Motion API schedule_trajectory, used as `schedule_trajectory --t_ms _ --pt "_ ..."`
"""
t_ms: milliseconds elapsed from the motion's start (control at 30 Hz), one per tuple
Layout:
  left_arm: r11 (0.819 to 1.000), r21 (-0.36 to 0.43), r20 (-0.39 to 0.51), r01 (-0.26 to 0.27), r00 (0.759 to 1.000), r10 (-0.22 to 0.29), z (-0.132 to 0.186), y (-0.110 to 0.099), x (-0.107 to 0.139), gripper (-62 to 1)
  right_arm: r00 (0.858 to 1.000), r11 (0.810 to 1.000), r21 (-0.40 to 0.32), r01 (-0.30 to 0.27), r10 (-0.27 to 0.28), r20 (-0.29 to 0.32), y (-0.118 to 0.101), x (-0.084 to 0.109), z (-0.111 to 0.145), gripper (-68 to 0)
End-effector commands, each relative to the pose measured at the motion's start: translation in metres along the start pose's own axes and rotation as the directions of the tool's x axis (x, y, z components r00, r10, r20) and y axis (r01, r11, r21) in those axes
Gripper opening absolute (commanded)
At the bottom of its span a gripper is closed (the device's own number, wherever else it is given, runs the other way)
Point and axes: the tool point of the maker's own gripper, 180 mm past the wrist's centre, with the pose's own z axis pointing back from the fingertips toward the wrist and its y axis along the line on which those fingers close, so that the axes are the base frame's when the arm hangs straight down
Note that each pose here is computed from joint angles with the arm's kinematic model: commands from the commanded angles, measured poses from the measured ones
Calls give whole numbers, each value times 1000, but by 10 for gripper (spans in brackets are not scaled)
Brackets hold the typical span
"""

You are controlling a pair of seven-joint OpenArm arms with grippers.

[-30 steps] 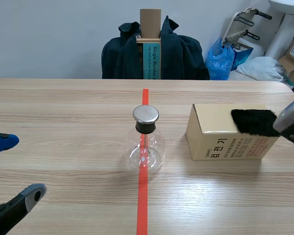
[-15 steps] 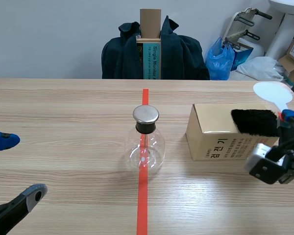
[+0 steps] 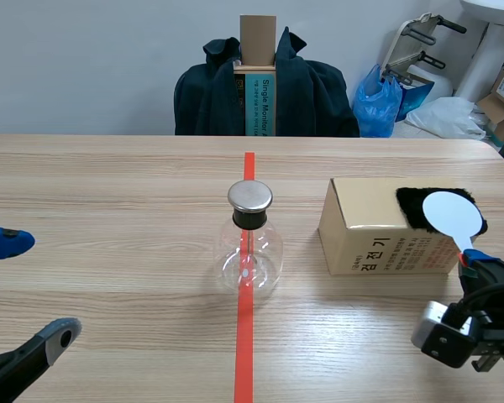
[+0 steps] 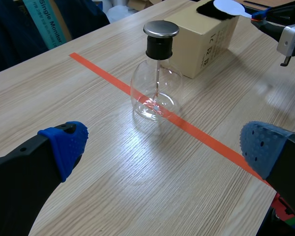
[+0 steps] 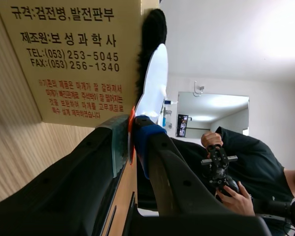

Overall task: Do the electroscope experiment.
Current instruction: 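Rub the plate on the fur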

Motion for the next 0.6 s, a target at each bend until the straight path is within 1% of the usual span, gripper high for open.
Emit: schedule_trajectory --t_ms 0,200,267,333,367,400,433,467,500,533,567 --pt "1000 -3 23 -3 1000 3 -1 0 5 14 1000 1000 -16 4 -4 -12 -7 -5 -6 -669" --pt "1000 -3 22 -3 1000 3 -1 0 5 14 1000 1000 -20 2 -2 -8 -9 -4 -8 -669" --pt "1000 -3 22 -3 1000 3 -1 0 5 14 1000 1000 -21 1 0 27 -9 2 -8 -669" --pt "1000 -3 21 -3 1000 3 -1 0 5 14 996 1000 -19 -9 11 91 -9 12 -7 -669" --pt "1000 -3 19 -3 1000 3 -1 0 5 14 994 1000 -17 -15 17 112 -9 16 -7 -669" --pt "1000 -3 19 -3 1000 3 -1 0 4 14 993 1000 -20 -22 24 112 -9 16 -7 -669" --pt "1000 -3 19 -3 1000 3 -1 0 4 14 996 999 -24 -27 29 83 -10 10 -8 -669" --pt "1000 -3 19 -3 1000 3 -1 0 4 14 999 999 -33 -32 33 32 -12 1 -8 -669" --pt "1000 -3 19 -3 1000 3 -1 0 4 14 999 998 -45 -36 35 -21 -14 -8 -8 -669" --pt "1000 -3 18 -3 1000 3 -1 0 4 14 998 998 -49 -40 38 -58 -16 -16 -8 -669" --pt "1000 -5 16 -1 1000 1 -1 0 4 14 997 998 -50 -44 41 -65 -16 -19 -8 -669"
